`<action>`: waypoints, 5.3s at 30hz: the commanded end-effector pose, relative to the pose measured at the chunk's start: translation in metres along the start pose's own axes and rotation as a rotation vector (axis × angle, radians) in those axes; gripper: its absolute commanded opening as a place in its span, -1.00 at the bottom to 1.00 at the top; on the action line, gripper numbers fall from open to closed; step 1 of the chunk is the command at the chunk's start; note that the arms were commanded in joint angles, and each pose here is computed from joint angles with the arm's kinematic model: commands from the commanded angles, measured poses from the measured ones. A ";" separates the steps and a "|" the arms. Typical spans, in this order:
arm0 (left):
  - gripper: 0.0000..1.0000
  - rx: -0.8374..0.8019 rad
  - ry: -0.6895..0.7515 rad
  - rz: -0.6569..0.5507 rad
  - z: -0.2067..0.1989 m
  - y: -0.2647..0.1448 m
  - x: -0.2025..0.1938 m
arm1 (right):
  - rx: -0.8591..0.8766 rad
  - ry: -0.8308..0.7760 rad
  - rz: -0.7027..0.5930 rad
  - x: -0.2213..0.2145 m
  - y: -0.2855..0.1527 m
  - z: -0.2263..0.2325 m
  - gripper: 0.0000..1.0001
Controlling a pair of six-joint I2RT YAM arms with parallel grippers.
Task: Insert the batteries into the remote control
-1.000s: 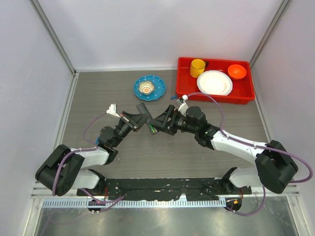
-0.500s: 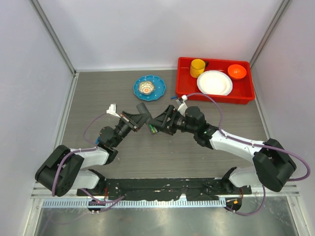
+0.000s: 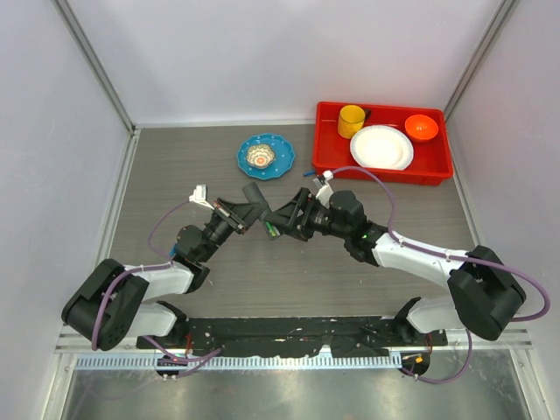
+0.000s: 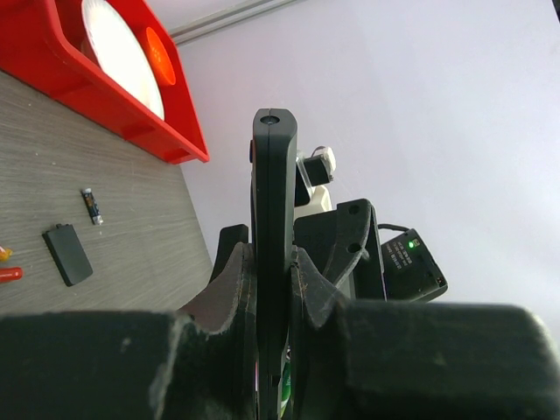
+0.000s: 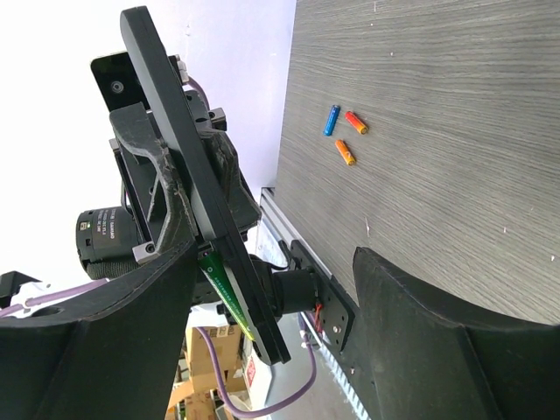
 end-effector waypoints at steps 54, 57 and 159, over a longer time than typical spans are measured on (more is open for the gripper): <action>-0.99 -0.342 0.070 -0.098 -0.069 0.003 0.015 | 0.045 0.035 0.022 -0.017 0.002 -0.007 0.36; -1.00 -0.343 0.070 -0.099 -0.069 0.003 0.015 | 0.047 0.040 0.023 -0.017 0.002 -0.008 0.34; -1.00 -0.298 0.068 -0.033 -0.053 -0.008 0.005 | 0.084 -0.294 0.012 0.008 -0.035 0.031 0.18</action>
Point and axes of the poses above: each gripper's point midway between its finger pads, its own y axis out along the fingers, its own z axis along the line the jaws close on, x = y × z, the point moved 8 cm from there along -y, back along the fingers, and after that the axes turned 4 degrees about -y, right-handed, at the moved point
